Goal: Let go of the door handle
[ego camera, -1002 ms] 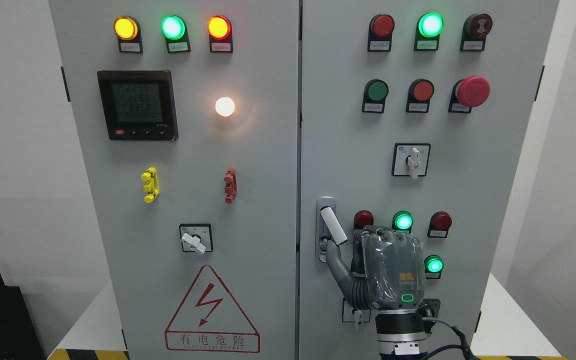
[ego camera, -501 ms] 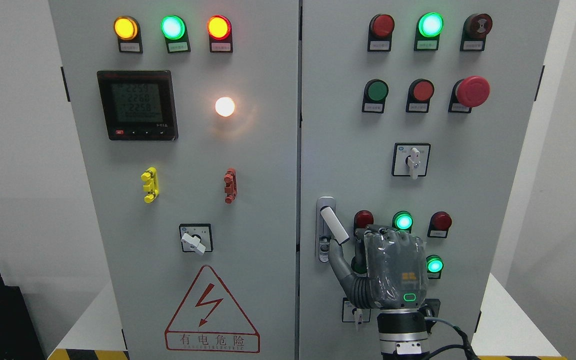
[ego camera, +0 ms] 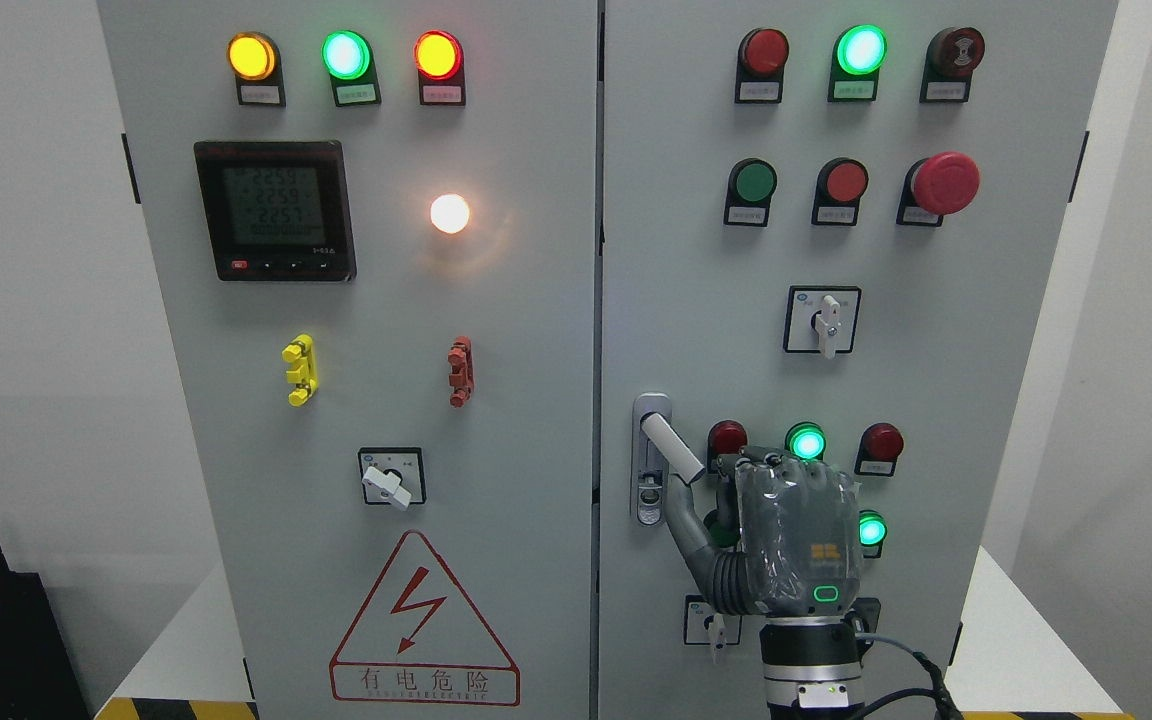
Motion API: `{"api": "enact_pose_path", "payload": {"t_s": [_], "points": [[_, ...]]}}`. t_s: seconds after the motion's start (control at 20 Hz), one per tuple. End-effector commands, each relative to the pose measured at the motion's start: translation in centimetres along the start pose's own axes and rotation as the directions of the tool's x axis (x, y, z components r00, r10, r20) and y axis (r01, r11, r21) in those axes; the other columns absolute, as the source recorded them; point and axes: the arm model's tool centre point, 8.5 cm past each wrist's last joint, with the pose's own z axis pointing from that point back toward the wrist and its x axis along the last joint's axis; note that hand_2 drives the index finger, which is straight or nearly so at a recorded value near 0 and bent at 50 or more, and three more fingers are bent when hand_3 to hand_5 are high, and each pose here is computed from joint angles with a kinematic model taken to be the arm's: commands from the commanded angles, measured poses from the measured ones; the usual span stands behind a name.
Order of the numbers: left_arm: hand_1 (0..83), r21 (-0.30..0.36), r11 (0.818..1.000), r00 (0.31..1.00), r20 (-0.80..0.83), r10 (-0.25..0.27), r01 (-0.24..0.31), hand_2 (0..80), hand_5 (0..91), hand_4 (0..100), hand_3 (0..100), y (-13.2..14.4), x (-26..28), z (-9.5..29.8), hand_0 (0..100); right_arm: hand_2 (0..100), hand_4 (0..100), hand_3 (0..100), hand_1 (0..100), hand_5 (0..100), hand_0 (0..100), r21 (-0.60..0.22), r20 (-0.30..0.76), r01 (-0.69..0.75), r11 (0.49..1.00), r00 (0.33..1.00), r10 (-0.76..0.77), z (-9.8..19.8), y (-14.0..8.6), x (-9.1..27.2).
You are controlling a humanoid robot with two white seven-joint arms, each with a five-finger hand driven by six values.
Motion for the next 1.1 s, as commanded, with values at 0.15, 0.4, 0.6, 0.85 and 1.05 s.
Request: {"api": "enact_pose_path", "payload": {"t_s": [0.15,0.4,0.6,0.85,1.05], "points": [[38.9,-0.006,1.0,0.999,0.039,-0.015,0.015,0.0,0.0,0,0,-0.26,2.27,-0.23,12,100,100,100,50,98,54,-0.009,-0.003,-0.001,1.0,1.0,0.001,-0.08,-0.23,-0.17],[38.9,-0.006,1.0,0.999,0.037,-0.014,0.015,0.0,0.0,0,0,-0.26,2.22,-0.22,12,100,100,100,49,98,54,-0.009,-0.006,-0.002,1.0,1.0,0.002,-0.09,-0.26,-0.27],[38.9,-0.006,1.0,0.999,0.039,-0.015,0.015,0.0,0.0,0,0,-0.26,2.27,-0.23,12,100,100,100,49,98,54,-0.011,-0.007,-0.005,1.0,1.0,0.005,-0.15,-0.32,-0.36],[38.9,-0.006,1.0,0.999,0.037,-0.014,0.015,0.0,0.0,0,0,-0.26,2.22,-0.22,12,100,100,100,49,98,54,-0.013,-0.008,-0.003,1.0,1.0,0.003,-0.16,-0.34,-0.36],[38.9,-0.006,1.0,0.999,0.037,-0.014,0.015,0.0,0.0,0,0,-0.26,2.22,-0.22,12,100,100,100,49,98,54,-0.021,-0.006,-0.002,1.0,1.0,0.001,-0.22,-0.42,-0.33]]}}
